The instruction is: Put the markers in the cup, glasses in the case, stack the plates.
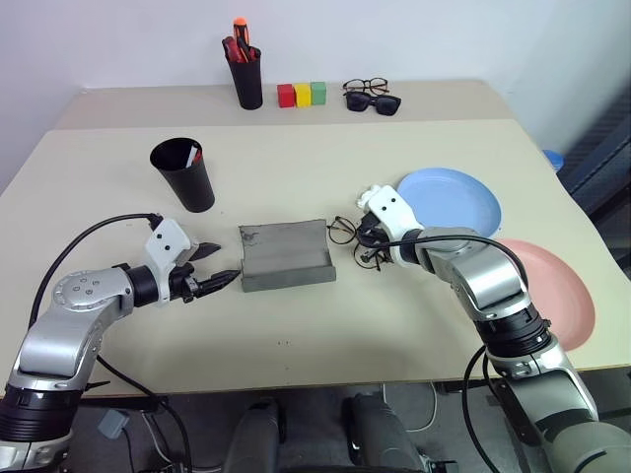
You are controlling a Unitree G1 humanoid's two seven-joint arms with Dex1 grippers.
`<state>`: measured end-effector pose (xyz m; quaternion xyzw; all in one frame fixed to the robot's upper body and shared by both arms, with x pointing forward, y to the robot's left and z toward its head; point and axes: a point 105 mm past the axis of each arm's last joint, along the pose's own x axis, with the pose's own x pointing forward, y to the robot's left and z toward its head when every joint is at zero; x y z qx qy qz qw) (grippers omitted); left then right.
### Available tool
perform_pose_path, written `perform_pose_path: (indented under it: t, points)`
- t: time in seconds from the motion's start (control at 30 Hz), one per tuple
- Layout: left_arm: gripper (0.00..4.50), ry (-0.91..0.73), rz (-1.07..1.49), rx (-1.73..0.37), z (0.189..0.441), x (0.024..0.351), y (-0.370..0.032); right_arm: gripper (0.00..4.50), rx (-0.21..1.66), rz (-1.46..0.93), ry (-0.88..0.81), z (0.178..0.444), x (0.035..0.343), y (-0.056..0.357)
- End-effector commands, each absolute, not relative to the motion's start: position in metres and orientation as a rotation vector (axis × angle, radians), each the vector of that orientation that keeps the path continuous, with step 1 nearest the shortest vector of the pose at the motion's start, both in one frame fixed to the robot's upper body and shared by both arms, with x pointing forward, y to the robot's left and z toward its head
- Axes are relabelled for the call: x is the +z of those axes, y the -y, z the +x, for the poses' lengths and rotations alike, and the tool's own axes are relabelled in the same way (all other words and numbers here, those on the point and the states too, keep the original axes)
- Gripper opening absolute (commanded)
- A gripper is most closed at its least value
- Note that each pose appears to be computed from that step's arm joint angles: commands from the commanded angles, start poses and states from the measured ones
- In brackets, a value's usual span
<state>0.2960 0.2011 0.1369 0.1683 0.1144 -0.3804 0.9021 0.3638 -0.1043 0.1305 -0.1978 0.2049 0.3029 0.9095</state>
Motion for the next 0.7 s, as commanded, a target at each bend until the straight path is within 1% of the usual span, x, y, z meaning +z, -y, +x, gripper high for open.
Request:
perform_pose_path:
  t: [0.03, 0.23, 0.27, 0.5, 0.57, 0.7]
  points:
    - [3.26, -0.193, 0.359, -0.78, 0.297, 0.145, -0.201, 0.16, 0.629, -0.44, -0.389, 0.365, 0.137, 0.102]
    - [3.26, -0.188, 0.364, -0.756, 0.298, 0.147, -0.206, 0.16, 0.626, -0.446, -0.369, 0.366, 0.142, 0.103]
    - [3.26, -0.187, 0.366, -0.753, 0.299, 0.147, -0.207, 0.07, 0.624, -0.448, -0.369, 0.367, 0.142, 0.104]
    - [3.26, -0.178, 0.37, -0.73, 0.3, 0.146, -0.212, 0.07, 0.624, -0.473, -0.352, 0.367, 0.144, 0.103]
    - [3.26, -0.173, 0.374, -0.705, 0.301, 0.147, -0.217, 0.07, 0.649, -0.507, -0.31, 0.366, 0.151, 0.1]
    - [3.26, -0.149, 0.359, -0.602, 0.305, 0.152, -0.239, 0.07, 0.787, -0.616, -0.139, 0.354, 0.187, 0.08]
